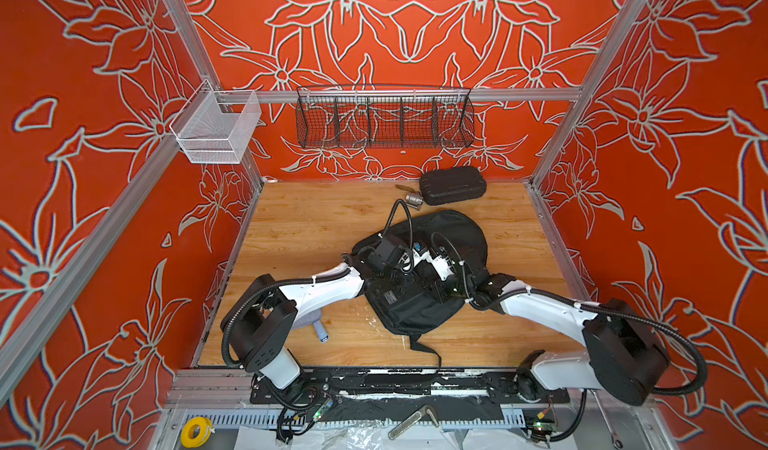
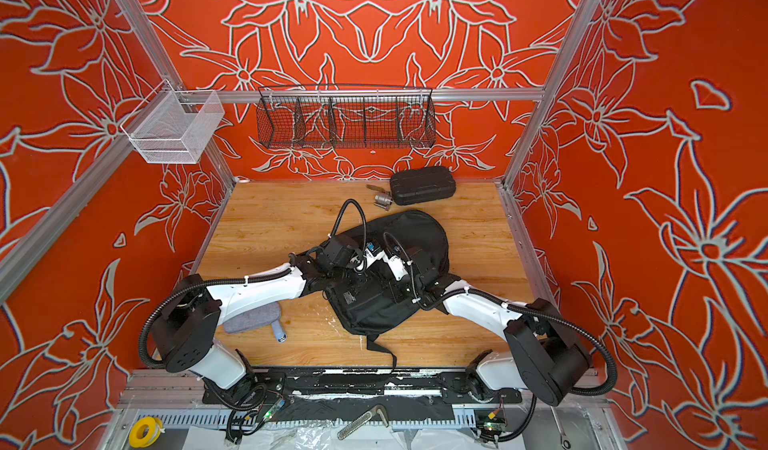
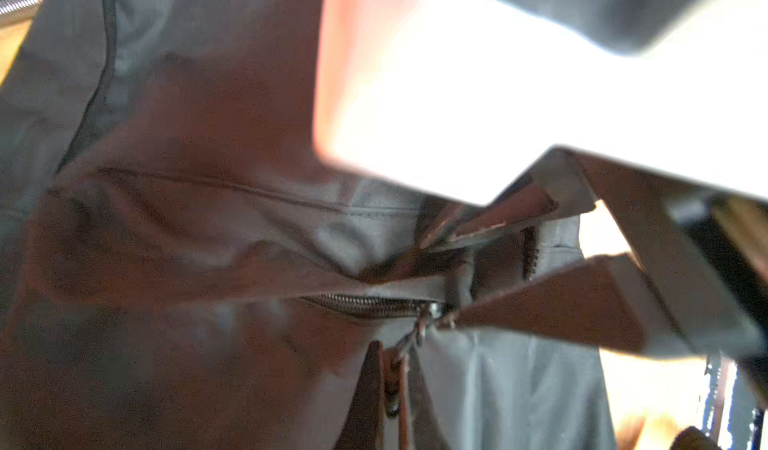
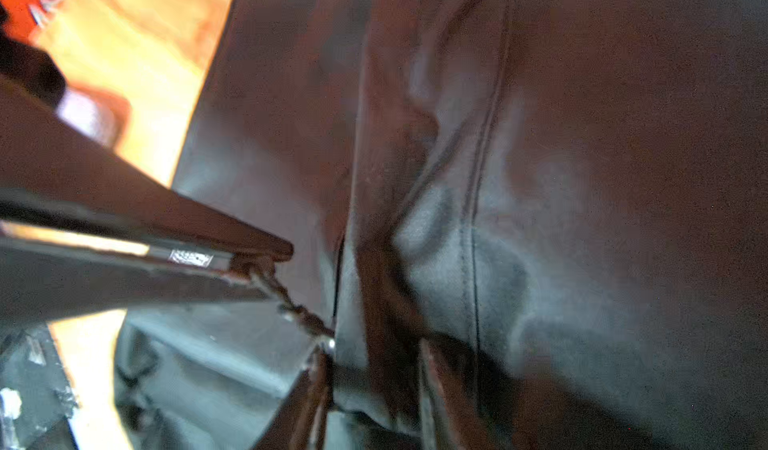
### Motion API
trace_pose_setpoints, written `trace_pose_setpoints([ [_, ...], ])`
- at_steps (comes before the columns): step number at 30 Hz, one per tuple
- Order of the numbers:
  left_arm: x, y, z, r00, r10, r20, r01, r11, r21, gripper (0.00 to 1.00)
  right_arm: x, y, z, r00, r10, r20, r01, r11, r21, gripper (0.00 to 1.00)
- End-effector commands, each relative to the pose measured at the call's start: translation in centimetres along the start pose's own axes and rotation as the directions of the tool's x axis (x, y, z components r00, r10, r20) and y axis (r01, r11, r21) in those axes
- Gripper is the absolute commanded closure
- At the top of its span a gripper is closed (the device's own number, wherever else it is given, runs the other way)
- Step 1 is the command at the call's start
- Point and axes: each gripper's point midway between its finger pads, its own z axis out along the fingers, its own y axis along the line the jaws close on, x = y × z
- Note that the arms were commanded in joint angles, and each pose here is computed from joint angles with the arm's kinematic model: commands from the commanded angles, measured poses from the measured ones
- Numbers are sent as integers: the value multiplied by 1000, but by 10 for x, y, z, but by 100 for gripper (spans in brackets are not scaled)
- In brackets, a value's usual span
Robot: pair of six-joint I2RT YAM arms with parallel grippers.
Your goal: Pack the student bag
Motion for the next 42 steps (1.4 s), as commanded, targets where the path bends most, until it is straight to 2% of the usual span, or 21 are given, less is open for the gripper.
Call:
trace_pose_setpoints([
  [1,-19,10,-15,999,2,50,1,999,-53,100,4,-6,-4,999,-30,-22,31,999,43,82],
  [4,-9,28,-12,999,-37,17,39,995,-92,100,-4,-3,-15,998,-58,19,57,997,42,99],
  [5,-6,35,-11,999,-54,4,54,993,-104,100,-6,-2,-19,997,-68,31,67,997,39,100],
  [15,2,115,-17,984,-175,-11,167,956,-241,100,8,2,-32,996,-85,1,84,996,23,100],
  [19,10,153,-15,973,-223,-60,194,929,-314,100,13,1,-34,998,-66,-9,66,997,27,100],
  [23,12,180,-13,960,-270,-71,232,914,-334,100,15,-4,-35,999,-33,1,33,998,53,100],
  [30,2,197,-11,965,-243,-94,196,914,-356,100,13,-6,-31,998,47,28,-49,997,59,100],
  [34,-25,185,-5,983,-158,-94,124,947,-296,100,11,0,-25,995,88,46,-90,994,63,100],
  [38,-47,173,2,992,-114,-57,96,963,-252,100,2,3,-18,985,130,115,-145,980,139,100],
  [40,-51,174,5,991,-123,-57,106,964,-243,100,-2,3,-15,976,162,144,-185,969,165,92],
  [42,-54,174,6,990,-130,-59,112,964,-242,100,-10,3,-13,968,181,171,-211,962,175,79],
])
